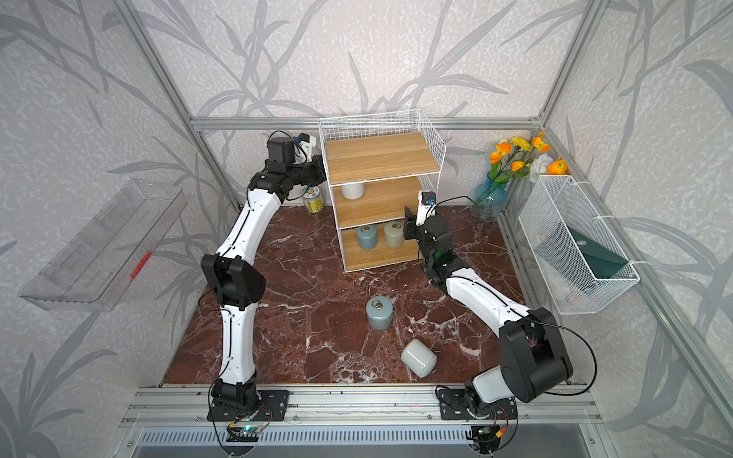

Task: Remove the tea canisters from the shelf
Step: Pick up the tea canister from the shelf.

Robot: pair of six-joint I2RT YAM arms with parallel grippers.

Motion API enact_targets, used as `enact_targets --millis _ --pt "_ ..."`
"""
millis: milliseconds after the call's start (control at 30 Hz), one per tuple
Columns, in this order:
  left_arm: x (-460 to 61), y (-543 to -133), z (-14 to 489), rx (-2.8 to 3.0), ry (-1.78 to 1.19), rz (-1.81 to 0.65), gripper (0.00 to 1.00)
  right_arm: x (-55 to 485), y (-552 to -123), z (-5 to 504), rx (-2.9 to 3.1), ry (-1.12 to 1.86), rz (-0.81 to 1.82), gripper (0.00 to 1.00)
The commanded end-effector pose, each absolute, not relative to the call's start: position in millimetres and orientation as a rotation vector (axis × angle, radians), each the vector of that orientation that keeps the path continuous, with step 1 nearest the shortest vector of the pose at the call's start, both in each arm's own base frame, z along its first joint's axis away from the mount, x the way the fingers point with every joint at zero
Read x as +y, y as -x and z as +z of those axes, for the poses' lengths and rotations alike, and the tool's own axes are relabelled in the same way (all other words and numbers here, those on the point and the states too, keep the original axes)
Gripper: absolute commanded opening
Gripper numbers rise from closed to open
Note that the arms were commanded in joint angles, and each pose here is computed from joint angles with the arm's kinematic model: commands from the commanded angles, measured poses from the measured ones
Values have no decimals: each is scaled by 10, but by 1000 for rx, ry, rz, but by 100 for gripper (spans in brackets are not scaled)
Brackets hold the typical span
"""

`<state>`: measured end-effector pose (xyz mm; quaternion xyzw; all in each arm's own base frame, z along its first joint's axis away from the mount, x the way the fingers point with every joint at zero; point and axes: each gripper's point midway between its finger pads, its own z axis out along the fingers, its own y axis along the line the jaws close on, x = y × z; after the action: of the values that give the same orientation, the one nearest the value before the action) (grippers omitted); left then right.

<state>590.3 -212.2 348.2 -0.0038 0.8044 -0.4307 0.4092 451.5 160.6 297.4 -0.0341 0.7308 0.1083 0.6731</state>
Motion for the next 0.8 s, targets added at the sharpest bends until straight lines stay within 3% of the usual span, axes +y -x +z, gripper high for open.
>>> enact_targets --millis 0,333,767 --pt "-2169 -6004 3394 2014 -10 -1037 15 1673 -4416 3147 1596 90 277 52" --pt "-2384 -6051 3172 2047 -32 -1183 16 1682 -4380 3164 1590 91 278 52" --pt "-2680 -5656 3229 2106 -217 -1211 17 1719 -4344 3192 1587 95 287 52"
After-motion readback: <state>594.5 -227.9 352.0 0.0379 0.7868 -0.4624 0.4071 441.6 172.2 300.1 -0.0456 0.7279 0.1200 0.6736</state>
